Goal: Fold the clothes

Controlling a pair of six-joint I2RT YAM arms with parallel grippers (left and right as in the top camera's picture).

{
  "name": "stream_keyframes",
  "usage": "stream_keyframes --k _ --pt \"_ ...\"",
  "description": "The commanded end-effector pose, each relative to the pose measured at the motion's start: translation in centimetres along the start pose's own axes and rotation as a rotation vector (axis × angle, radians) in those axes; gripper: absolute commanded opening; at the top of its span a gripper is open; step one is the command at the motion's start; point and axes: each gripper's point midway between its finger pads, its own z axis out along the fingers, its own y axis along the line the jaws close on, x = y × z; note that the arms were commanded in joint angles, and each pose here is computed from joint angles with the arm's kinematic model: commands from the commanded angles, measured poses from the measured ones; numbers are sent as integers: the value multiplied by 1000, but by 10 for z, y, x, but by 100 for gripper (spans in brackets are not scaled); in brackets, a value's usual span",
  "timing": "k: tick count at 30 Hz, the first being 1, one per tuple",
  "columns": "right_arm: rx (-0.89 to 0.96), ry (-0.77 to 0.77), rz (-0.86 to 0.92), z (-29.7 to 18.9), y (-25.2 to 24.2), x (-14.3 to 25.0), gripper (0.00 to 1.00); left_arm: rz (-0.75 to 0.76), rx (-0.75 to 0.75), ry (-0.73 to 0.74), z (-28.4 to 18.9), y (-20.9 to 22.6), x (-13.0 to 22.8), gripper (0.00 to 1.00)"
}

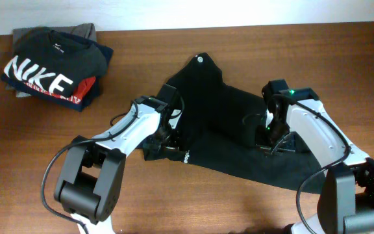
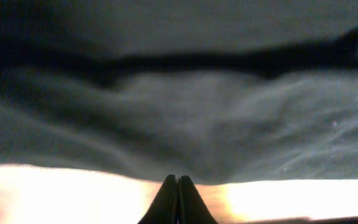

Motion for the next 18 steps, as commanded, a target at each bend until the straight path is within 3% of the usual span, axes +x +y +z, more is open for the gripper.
stream_keyframes --k 1,7,8,10,12,13,18 --pt "52 1 135 15 -26 0 4 26 9 -8 6 -2 -8 99" --pt "20 33 294 49 -54 9 4 32 14 -36 6 -3 -15 99" --pt "11 42 312 54 -58 12 4 33 16 -44 6 -4 -17 75" --pt "-17 60 346 65 -62 17 4 36 19 -58 6 -4 -20 50" --pt "-31 69 370 73 -66 22 4 39 21 -73 6 -5 -24 10" --pt "-32 71 380 77 -68 24 4 41 23 -81 5 -6 -26 1" --pt "-42 44 410 87 -71 22 4 33 22 -97 5 -6 -30 1"
